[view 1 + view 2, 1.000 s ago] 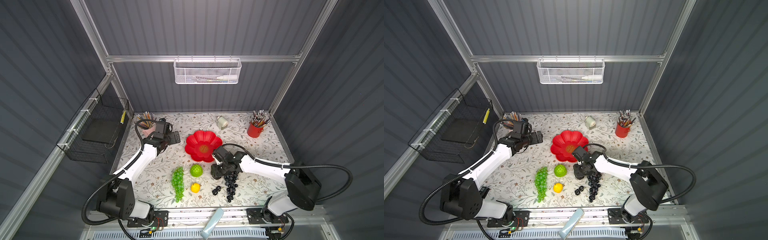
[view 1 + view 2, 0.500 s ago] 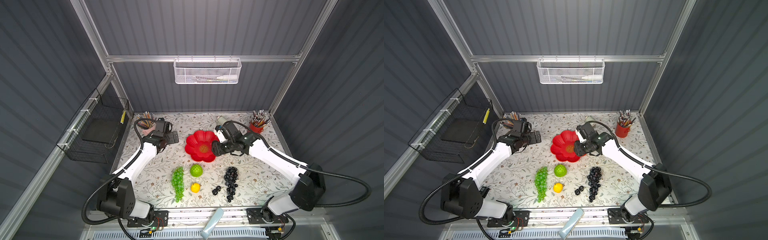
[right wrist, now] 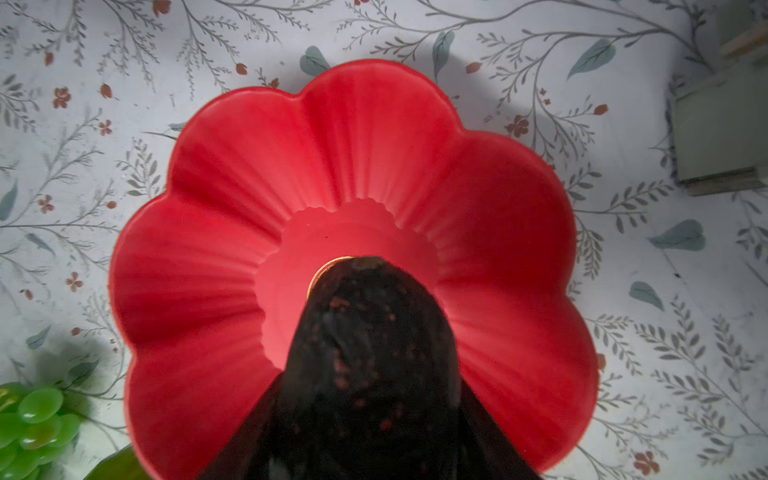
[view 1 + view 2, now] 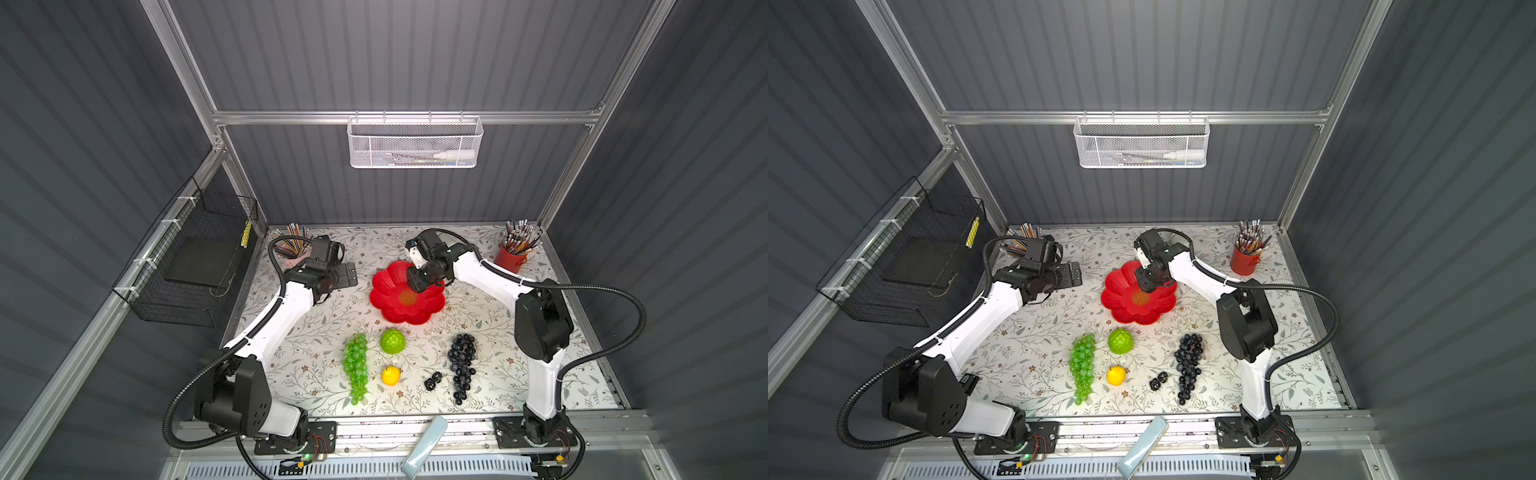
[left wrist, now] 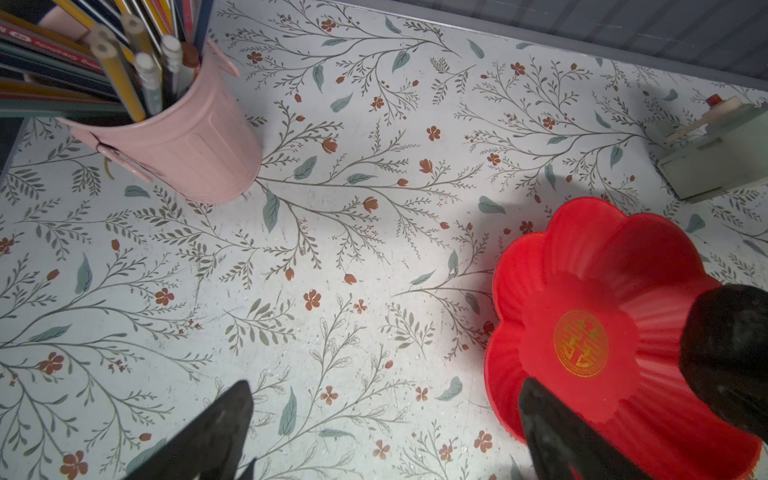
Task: Place and organize the fake fruits in the fruit bowl
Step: 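Carry avocado into red bowl with right gripper while left grasps custard apple, then lift the green custard apple with the left gripper and lower it into the bowl, then release the custard apple and move the left gripper to grasp the yellow lemon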
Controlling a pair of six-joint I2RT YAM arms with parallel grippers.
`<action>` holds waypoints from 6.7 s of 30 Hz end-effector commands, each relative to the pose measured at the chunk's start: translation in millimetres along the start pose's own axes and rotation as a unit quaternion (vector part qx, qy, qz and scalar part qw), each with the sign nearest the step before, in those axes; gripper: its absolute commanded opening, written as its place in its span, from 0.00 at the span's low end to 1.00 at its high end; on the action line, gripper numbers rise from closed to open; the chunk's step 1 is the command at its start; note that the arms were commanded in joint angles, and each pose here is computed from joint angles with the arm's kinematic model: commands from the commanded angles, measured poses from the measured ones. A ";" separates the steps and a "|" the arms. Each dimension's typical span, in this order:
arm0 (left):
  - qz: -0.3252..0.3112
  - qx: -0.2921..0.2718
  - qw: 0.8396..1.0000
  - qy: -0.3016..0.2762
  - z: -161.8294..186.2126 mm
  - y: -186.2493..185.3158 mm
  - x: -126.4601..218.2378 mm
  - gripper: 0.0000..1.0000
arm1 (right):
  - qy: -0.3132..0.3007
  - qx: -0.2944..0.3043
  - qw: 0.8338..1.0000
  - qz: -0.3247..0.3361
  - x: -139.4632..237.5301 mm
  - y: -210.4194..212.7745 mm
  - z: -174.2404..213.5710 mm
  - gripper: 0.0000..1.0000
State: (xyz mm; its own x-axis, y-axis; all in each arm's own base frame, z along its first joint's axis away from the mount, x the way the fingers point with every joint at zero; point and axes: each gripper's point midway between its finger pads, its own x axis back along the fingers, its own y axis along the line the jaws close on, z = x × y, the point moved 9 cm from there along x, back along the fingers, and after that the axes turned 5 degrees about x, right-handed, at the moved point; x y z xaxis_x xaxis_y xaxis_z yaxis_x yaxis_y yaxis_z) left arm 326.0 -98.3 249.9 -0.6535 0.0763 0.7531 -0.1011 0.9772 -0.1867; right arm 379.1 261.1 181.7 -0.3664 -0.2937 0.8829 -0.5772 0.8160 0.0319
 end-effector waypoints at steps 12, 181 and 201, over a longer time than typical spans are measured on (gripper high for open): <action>0.016 -0.006 1.000 0.026 11.2 0.9 -3.2 1.00 | 0.036 0.023 0.999 0.013 -35.8 -12.1 4.5 0.39; 0.101 -0.169 0.964 0.176 -9.1 -157.3 -78.2 0.92 | -0.166 -0.085 0.982 0.007 108.1 -15.0 100.0 0.86; 0.176 -0.237 0.921 0.253 128.2 -112.9 34.4 0.85 | -0.148 -0.081 0.986 -0.007 79.2 -9.3 78.9 0.81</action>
State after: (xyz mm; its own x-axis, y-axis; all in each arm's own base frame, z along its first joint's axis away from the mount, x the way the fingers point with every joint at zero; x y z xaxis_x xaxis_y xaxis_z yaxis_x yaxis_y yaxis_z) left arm 240.7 -235.2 219.5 -0.1804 0.3441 0.9215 0.4725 0.8520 -0.2256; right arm 290.0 182.3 208.5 -0.5631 -0.3920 0.7275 -0.4587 0.8805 0.1194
